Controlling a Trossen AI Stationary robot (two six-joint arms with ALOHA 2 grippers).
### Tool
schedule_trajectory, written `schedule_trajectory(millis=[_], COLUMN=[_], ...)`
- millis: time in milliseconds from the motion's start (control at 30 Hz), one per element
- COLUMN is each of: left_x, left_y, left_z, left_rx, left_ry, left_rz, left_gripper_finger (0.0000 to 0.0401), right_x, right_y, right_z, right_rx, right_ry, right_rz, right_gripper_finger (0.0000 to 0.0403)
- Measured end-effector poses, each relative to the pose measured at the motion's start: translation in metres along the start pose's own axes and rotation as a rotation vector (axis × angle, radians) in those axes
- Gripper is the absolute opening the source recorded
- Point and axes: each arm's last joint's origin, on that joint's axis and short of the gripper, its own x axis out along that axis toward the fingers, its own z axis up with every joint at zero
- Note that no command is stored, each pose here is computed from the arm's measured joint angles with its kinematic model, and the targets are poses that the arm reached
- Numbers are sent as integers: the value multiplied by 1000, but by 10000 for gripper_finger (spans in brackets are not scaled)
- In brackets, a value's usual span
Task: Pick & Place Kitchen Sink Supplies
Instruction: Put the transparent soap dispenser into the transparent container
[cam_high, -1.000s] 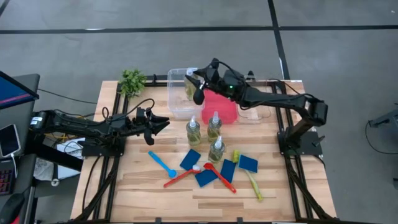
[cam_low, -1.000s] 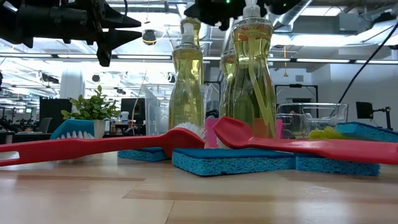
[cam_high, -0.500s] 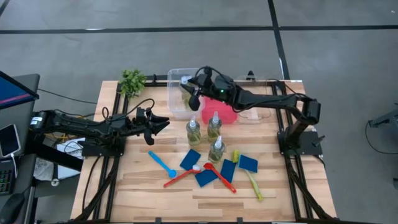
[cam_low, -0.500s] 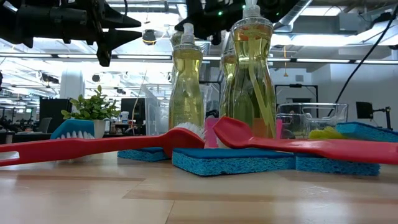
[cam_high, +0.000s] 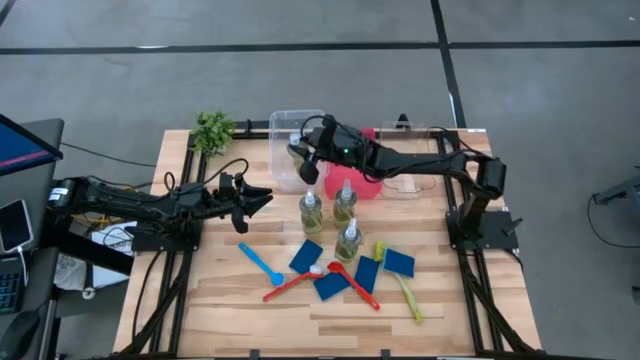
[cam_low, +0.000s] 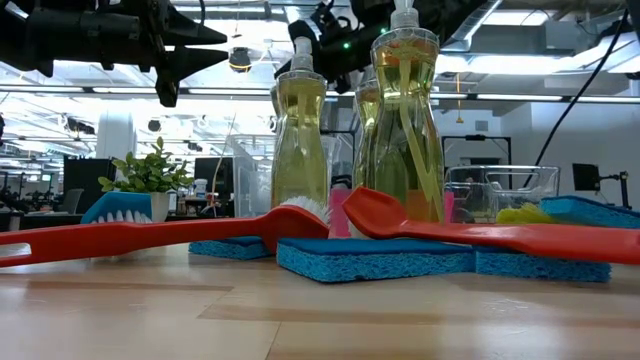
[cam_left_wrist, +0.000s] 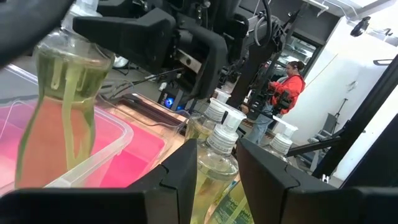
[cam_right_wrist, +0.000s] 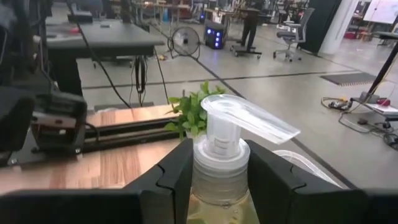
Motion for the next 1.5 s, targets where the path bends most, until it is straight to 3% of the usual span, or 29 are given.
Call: schedule_trajectory(millis=[1200, 1500], left_x=[0, 0], left_y=[0, 0], left_z=[0, 0], left_rx=[0, 0], left_ry=[0, 0], left_rz=[0, 0], left_gripper_finger=[116, 116], right_x=[-4, -5], right_y=[0, 0], right_z=[-24, -26], right_rx=[-43, -48], right_ry=[266, 288], right_rz=[11, 11], right_gripper_finger=[124, 183])
